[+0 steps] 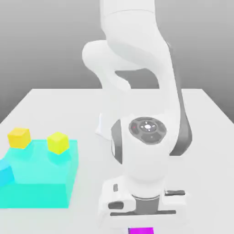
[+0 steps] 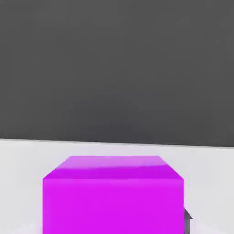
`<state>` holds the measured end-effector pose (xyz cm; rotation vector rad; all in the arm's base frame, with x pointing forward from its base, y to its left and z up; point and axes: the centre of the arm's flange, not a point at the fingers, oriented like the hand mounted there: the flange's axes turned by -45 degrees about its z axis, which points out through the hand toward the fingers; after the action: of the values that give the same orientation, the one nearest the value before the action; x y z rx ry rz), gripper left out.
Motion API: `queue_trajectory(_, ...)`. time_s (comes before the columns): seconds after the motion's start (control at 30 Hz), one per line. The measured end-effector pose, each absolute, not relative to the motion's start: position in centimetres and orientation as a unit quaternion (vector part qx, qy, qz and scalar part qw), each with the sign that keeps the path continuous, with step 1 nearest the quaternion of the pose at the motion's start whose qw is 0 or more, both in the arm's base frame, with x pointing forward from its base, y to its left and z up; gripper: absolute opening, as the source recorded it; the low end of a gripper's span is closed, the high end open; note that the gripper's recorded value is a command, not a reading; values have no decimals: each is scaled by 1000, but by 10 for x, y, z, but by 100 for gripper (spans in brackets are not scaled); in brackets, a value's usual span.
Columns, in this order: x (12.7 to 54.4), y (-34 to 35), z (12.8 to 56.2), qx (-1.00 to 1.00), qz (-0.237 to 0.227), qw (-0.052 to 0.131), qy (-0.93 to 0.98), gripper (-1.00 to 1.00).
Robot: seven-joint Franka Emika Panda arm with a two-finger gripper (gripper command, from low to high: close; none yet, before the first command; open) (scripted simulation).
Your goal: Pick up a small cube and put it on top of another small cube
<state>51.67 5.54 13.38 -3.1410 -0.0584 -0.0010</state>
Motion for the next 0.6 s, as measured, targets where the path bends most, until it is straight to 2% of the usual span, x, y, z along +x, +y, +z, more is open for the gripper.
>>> queue_trajectory(0.17,517,55,186,-1000,0,0,-19,-100)
queue_trajectory(0.33,496,-57,240,-995,-1,-25,94,-100)
queue_trajectory(0.47,444,-172,279,-973,1,-36,227,-100)
queue_trajectory(0.6,374,-247,311,-940,2,-34,338,-100)
